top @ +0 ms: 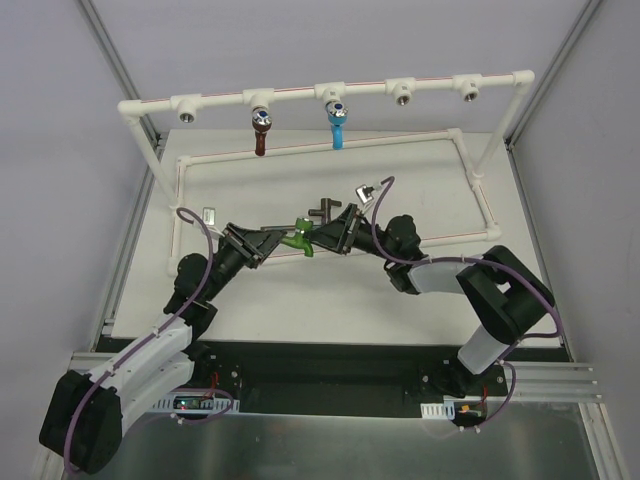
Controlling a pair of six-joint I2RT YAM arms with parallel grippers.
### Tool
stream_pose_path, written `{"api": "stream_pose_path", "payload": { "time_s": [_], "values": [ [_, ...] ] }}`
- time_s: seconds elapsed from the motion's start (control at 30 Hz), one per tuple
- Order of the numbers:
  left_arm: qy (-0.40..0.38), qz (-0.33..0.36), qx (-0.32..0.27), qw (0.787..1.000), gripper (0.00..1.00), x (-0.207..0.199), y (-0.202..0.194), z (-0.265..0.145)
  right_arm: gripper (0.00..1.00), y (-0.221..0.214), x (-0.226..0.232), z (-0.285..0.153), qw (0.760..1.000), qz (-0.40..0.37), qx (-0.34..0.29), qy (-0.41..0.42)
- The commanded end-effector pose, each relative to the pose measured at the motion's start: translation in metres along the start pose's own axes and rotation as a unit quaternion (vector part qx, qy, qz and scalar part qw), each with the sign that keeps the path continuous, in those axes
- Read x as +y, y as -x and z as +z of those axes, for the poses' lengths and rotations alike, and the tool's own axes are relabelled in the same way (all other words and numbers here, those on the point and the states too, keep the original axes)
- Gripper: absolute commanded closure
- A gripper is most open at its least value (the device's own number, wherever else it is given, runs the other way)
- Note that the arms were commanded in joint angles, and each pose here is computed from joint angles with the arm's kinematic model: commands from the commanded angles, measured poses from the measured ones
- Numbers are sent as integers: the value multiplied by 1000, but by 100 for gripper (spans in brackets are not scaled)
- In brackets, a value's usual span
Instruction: Install the water faucets
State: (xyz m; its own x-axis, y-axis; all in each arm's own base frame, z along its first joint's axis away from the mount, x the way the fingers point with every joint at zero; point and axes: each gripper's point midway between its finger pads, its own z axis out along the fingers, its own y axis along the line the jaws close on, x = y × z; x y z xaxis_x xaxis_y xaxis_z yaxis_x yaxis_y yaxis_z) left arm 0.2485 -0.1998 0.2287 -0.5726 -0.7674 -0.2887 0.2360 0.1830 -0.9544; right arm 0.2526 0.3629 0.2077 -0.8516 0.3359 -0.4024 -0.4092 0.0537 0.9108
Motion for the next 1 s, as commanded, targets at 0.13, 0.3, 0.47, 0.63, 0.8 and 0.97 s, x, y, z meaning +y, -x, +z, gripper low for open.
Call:
{"api": "stream_pose_path", "payload": {
  "time_s": [0.13, 0.3, 0.47, 0.63, 0.8, 0.97],
  "values": [
    [-64, 7, -31, 997, 100, -43, 17, 7, 3, 24, 99, 3, 979, -103, -39, 168],
    [-80, 14, -36, 996, 100, -57, 20, 13, 8, 28, 107, 10, 977, -106, -43, 179],
    [-92, 16, -48, 995, 100, -66, 24, 16, 18, 27, 109, 16, 977, -103, -44, 182],
    [-97, 12, -56, 994, 100, -69, 24, 16, 28, 26, 109, 18, 977, -103, -43, 183],
    [-99, 14, -52, 994, 100, -71, 21, 18, 37, 24, 111, 21, 976, -103, -44, 185],
    [-99, 15, -55, 993, 100, -72, 19, 18, 47, 22, 112, 23, 976, -101, -41, 187]
  ]
}}
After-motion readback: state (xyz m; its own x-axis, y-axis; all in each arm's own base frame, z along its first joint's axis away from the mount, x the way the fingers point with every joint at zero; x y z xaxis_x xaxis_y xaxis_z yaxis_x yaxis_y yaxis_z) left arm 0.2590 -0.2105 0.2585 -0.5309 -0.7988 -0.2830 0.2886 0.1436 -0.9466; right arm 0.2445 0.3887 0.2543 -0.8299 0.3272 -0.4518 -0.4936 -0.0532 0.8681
